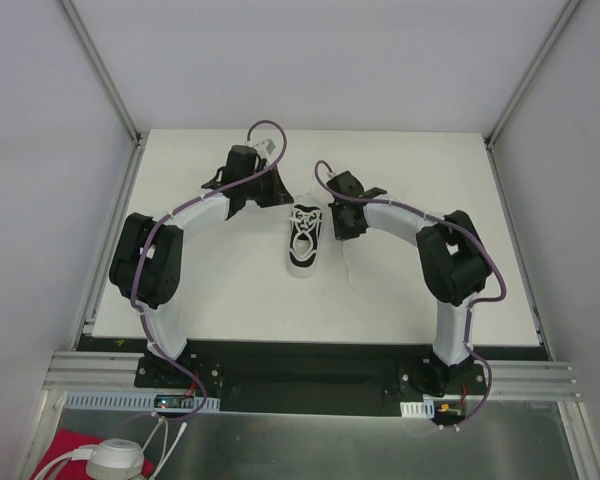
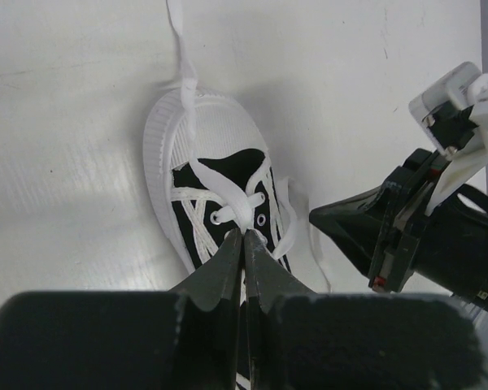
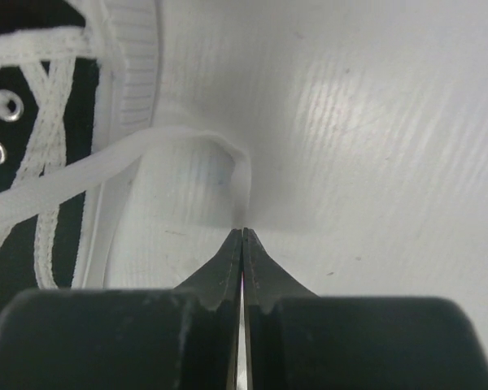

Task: Tie the shoes
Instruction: Cross the shoelace with the shoelace.

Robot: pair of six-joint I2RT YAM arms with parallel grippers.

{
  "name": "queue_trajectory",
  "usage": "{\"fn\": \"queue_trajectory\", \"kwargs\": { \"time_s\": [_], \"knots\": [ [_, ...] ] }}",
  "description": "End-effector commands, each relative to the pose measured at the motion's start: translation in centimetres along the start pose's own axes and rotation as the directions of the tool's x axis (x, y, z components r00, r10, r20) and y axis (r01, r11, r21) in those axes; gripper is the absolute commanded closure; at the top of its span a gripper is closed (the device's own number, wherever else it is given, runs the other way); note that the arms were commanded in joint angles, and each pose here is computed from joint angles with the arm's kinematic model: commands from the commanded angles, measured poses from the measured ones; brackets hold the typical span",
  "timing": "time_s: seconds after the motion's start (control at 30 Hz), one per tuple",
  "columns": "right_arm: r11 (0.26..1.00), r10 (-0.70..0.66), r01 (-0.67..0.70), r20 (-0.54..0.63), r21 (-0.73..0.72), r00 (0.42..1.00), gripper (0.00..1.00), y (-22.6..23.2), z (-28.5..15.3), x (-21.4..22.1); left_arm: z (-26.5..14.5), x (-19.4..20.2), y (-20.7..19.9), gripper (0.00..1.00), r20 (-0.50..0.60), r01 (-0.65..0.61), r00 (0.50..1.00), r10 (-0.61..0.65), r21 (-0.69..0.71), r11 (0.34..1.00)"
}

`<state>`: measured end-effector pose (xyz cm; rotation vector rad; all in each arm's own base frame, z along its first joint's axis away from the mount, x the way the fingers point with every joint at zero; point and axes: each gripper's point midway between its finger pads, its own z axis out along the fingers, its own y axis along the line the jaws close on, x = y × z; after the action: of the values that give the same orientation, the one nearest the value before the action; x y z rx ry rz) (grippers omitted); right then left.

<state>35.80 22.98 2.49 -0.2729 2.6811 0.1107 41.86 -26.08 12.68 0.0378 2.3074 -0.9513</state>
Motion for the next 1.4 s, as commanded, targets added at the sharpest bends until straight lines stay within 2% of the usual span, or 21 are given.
{"fn": "queue_trajectory", "kwargs": {
  "time_s": [0.0,0.07,0.1,0.13,0.17,0.23,0.37,0.57,0.6,0.67,0.73,0.77,0.83,1.03,1.07,1.3,1.37],
  "knots": [
    [0.999,-0.001,-0.003,0.081,0.047,0.997,0.99,-2.0,-1.6,-3.8,-1.1,-1.0,-1.9,1.00,0.027,-0.017,1.000,0.016,0.042,0.999],
    [0.999,0.000,-0.004,0.095,0.040,0.995,0.99,-2.3,-2.0,-4.8,-1.1,-0.9,-1.9,1.00,0.024,-0.019,1.000,0.018,0.044,0.999],
    [1.000,-0.002,-0.001,0.115,0.024,0.993,0.95,-2.1,-2.4,-5.6,-1.1,-0.9,-1.9,1.00,0.025,-0.019,1.000,0.018,0.042,0.999],
    [1.000,-0.003,0.001,0.123,0.015,0.992,0.79,-1.9,-2.8,-5.9,-1.1,-0.8,-1.8,1.00,0.024,-0.018,1.000,0.017,0.042,0.999],
    [1.000,-0.003,0.004,0.126,-0.003,0.992,0.52,-1.5,-3.1,-6.1,-1.1,-0.8,-1.8,1.00,0.024,-0.018,1.000,0.017,0.042,0.999],
    [1.000,-0.026,0.028,0.135,-0.012,0.990,0.49,-1.6,-4.0,-6.1,-1.1,-0.9,-1.8,1.00,0.025,-0.016,1.000,0.015,0.039,0.999],
    [1.000,-0.008,0.012,0.152,-0.024,0.988,0.48,-1.8,-5.9,-5.5,-1.1,-1.0,-1.9,1.00,0.028,-0.015,1.000,0.013,0.041,0.999],
    [0.965,0.233,-0.211,0.142,-0.154,0.962,0.52,0.1,-7.6,-5.1,-1.0,-1.1,-1.8,1.00,0.029,-0.009,1.000,0.008,0.040,0.999],
    [0.937,0.327,-0.304,0.131,-0.173,0.936,0.52,0.6,-7.5,-5.3,-1.0,-1.2,-1.8,1.00,0.029,-0.011,1.000,0.010,0.038,0.999],
    [0.893,0.433,-0.411,0.105,-0.181,0.895,0.52,0.7,-6.7,-5.0,-0.9,-1.2,-1.9,1.00,0.029,-0.011,1.000,0.009,0.041,0.999],
    [0.786,0.602,-0.571,0.082,-0.237,0.795,0.52,1.0,-5.9,-5.9,-1.0,-1.1,-2.0,1.00,0.027,-0.012,1.000,0.011,0.044,0.999],
    [0.740,0.639,-0.614,0.004,-0.276,0.769,0.52,1.9,-5.3,-4.8,-0.9,-1.0,-1.9,1.00,0.025,-0.011,1.000,0.010,0.043,0.999],
    [0.635,0.735,-0.698,-0.021,-0.332,0.678,0.51,2.6,-4.8,-6.2,-1.0,-1.0,-1.9,1.00,0.024,-0.011,1.000,0.010,0.044,0.999],
    [0.521,0.826,-0.782,-0.028,-0.340,0.563,0.50,2.2,-3.2,-7.7,-1.1,-0.8,-1.8,1.00,0.023,-0.017,1.000,0.016,0.041,0.999],
    [0.480,0.849,-0.807,-0.050,-0.344,0.526,0.51,2.3,-3.0,-7.8,-1.1,-0.8,-1.8,1.00,0.024,-0.017,1.000,0.016,0.040,0.999],
    [0.317,0.907,-0.881,-0.160,-0.350,0.390,0.53,3.1,-0.3,-7.9,-1.2,-0.9,-1.9,1.00,0.027,-0.020,0.999,0.019,0.043,0.999],
    [0.308,0.910,-0.892,-0.170,-0.332,0.378,0.53,2.9,0.2,-7.2,-1.3,-1.0,-1.9,1.00,0.030,-0.024,0.999,0.023,0.043,0.999]
  ]
}}
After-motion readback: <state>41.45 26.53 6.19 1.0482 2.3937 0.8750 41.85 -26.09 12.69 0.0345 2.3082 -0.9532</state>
